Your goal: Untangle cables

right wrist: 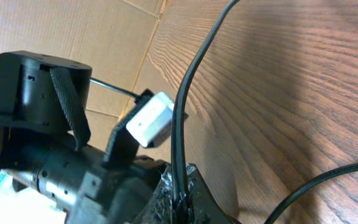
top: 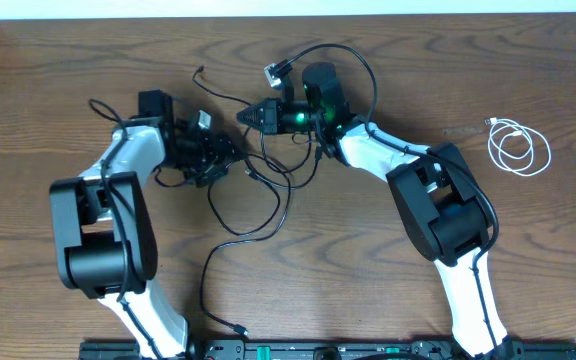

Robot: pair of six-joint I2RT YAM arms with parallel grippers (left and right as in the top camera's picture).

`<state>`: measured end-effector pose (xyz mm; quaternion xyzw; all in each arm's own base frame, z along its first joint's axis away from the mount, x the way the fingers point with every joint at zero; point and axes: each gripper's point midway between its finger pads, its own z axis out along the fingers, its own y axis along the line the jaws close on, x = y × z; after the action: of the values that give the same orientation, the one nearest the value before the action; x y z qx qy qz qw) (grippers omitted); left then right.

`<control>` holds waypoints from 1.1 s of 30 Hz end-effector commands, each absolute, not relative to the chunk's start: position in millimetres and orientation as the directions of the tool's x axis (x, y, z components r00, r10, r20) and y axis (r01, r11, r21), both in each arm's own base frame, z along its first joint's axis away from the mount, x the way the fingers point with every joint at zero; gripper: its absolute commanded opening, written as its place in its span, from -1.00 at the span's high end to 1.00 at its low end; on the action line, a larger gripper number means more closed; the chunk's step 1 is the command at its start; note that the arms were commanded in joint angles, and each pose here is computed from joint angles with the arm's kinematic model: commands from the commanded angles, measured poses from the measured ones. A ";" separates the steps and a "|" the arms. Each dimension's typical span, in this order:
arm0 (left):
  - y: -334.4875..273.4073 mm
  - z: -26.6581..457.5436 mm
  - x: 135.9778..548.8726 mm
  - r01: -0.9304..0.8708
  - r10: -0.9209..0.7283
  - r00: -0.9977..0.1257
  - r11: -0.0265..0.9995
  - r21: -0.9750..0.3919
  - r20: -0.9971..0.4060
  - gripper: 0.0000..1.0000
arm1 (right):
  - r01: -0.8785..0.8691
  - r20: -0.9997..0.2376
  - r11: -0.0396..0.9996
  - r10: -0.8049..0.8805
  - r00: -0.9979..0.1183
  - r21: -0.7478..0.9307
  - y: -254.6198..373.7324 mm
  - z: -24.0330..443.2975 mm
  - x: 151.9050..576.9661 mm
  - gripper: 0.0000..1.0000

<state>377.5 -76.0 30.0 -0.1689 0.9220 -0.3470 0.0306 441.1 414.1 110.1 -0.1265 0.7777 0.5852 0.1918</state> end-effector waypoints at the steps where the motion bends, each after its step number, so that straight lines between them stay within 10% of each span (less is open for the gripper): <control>1: -76.1 16.6 373.5 -0.320 -0.347 -0.935 0.737 -0.596 0.074 -0.32 | -0.481 -0.509 0.244 0.064 -0.858 0.842 413.1 163.1 446.0 0.98; 9: -77.7 9.5 376.9 -0.297 -0.335 -0.942 0.789 -0.537 0.029 -0.33 | -0.552 -0.582 0.220 0.100 -0.807 0.804 409.3 214.9 442.8 0.97; 14: -66.8 1.7 377.8 -0.346 -0.381 -0.924 0.819 -0.458 0.017 0.21 | -0.577 -0.603 0.199 0.104 -0.791 0.792 407.9 235.0 437.8 0.97; 21: -44.6 -6.9 379.5 -0.387 -0.421 -0.907 0.856 -0.343 -0.029 0.27 | -0.610 -0.632 0.180 0.119 -0.765 0.772 405.1 260.5 432.7 0.97; 26: -31.0 -10.8 378.0 -0.405 -0.434 -0.900 0.873 -0.272 -0.053 0.85 | -0.647 -0.669 0.174 0.127 -0.732 0.742 401.5 277.9 429.5 0.97; 33: -17.8 -13.3 376.6 -0.420 -0.443 -0.893 0.883 -0.210 -0.075 0.85 | -0.669 -0.688 0.164 0.144 -0.711 0.725 396.4 296.4 426.8 0.97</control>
<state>385.2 -38.1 -0.7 -0.2100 0.9639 -0.1493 0.0678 428.6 403.5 262.1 -0.1762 0.7090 0.6145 0.2977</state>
